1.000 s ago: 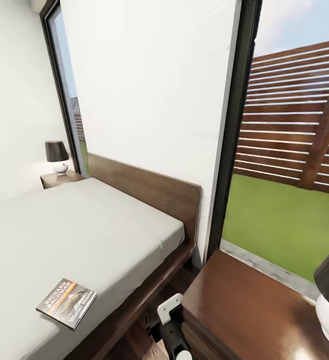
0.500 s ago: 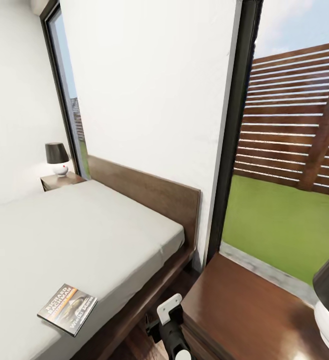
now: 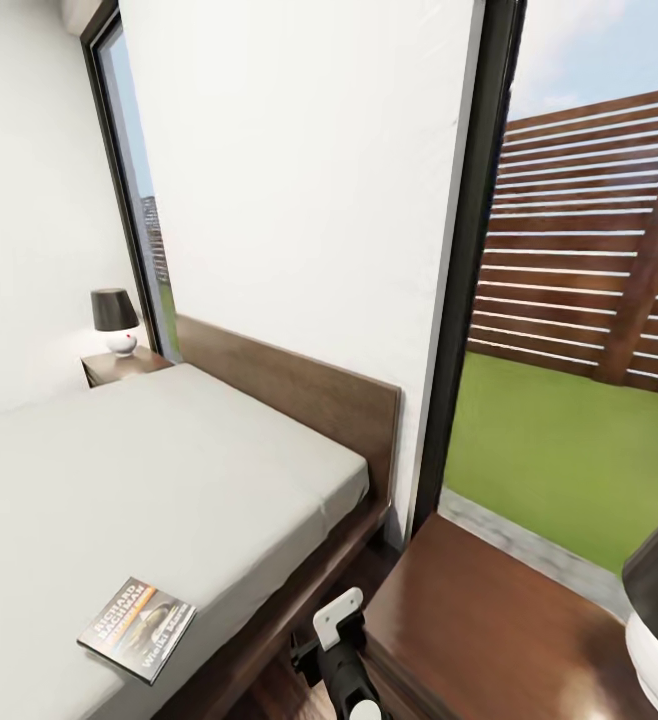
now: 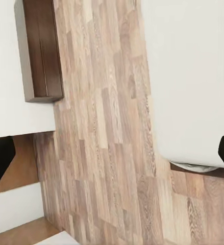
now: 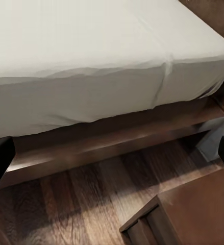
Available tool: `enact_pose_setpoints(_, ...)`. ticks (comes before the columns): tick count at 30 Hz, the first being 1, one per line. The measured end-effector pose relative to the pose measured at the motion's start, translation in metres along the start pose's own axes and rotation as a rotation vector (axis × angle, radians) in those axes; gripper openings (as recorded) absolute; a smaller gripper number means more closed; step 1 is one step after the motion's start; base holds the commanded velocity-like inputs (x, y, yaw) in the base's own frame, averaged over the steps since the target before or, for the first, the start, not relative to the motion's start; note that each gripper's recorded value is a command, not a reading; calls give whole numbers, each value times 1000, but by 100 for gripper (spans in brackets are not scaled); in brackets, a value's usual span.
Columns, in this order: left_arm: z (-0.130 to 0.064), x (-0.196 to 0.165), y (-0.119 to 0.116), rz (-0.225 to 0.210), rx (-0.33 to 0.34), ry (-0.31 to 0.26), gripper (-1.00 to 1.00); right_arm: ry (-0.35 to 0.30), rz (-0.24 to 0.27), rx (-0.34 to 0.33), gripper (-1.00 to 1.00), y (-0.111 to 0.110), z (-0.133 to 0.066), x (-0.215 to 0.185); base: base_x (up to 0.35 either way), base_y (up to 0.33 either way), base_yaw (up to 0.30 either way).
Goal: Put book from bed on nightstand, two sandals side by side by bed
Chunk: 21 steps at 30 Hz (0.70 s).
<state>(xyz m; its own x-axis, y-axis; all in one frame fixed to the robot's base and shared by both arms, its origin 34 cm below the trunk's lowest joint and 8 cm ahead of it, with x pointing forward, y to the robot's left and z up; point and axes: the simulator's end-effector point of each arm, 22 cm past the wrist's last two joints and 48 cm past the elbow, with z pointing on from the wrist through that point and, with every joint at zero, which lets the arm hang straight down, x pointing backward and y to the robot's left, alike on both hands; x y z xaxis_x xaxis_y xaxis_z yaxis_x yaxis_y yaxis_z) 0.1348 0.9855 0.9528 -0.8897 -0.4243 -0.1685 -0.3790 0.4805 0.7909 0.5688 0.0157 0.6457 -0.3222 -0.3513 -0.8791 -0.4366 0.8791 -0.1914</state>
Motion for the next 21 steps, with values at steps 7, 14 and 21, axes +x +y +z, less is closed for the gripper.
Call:
enact_pose_setpoints(7, -5, -23, -28, 50, 36, -20, 100, 3, -2, 0, 100, -3, -4, -11, 0, 0, 0)
enact_pose_setpoints(14, -14, -65, -94, 122, 116, -68, 100, 5, -3, 0, 100, -7, -9, -23, 0, 0, 0)
enact_pose_setpoints(21, -32, -101, -203, 236, 235, -108, 100, 5, -4, 0, 100, -10, -13, -35, 0, 0, 0)
